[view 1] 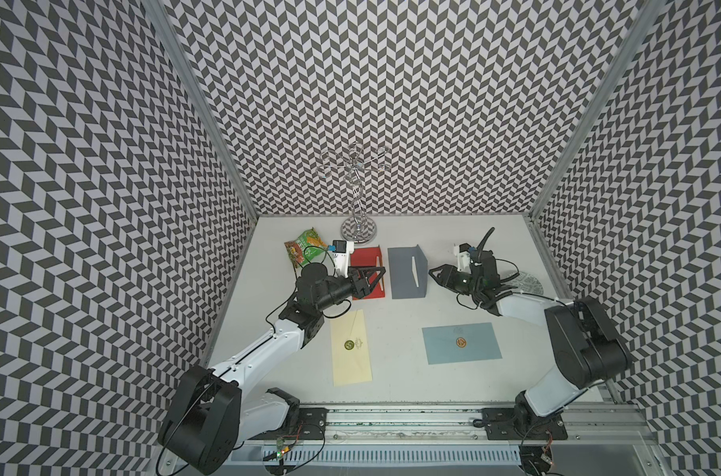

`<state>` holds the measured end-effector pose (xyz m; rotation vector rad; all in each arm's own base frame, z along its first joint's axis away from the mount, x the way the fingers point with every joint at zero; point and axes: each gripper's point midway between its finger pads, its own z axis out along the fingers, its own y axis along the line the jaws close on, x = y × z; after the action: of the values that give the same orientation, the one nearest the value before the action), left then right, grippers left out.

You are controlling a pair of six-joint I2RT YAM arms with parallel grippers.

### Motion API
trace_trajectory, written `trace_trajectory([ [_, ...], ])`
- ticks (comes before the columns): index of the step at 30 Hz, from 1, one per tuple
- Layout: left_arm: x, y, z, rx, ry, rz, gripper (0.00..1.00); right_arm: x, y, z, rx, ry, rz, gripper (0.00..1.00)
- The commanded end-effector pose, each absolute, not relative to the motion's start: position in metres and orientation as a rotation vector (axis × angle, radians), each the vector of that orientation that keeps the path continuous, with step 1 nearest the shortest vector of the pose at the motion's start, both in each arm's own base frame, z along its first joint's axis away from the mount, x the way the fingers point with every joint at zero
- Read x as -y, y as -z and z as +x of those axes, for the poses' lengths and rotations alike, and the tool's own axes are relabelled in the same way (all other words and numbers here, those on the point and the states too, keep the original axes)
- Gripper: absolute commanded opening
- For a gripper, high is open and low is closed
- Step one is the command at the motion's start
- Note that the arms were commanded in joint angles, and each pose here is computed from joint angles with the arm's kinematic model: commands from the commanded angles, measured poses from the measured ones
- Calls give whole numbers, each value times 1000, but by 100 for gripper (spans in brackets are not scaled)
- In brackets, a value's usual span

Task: Open the envelope
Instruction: Place the envelope at the center of the board, then adjust the envelope at the center of the board.

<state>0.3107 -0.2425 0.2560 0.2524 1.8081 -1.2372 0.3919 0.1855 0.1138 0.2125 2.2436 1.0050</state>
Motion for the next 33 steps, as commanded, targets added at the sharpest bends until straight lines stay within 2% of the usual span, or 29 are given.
trace_trajectory([
  [1, 244, -257, 306, -1793, 1233, 283, 53, -169, -124, 379, -2211, -930, 247, 54],
  [8, 249, -253, 306, -1799, 1247, 298, 53, -144, -115, 344, -2233, -876, 332, 61],
  [14, 257, -251, 304, -1800, 1270, 321, 53, -148, -98, 315, -2294, -947, 324, 63],
  [28, 269, -253, 297, -1781, 1300, 357, 54, -146, -82, 286, -2344, -955, 287, 65],
  [33, 269, -249, 296, -1778, 1294, 345, 60, -150, -83, 274, -2335, -997, 247, 66],
])
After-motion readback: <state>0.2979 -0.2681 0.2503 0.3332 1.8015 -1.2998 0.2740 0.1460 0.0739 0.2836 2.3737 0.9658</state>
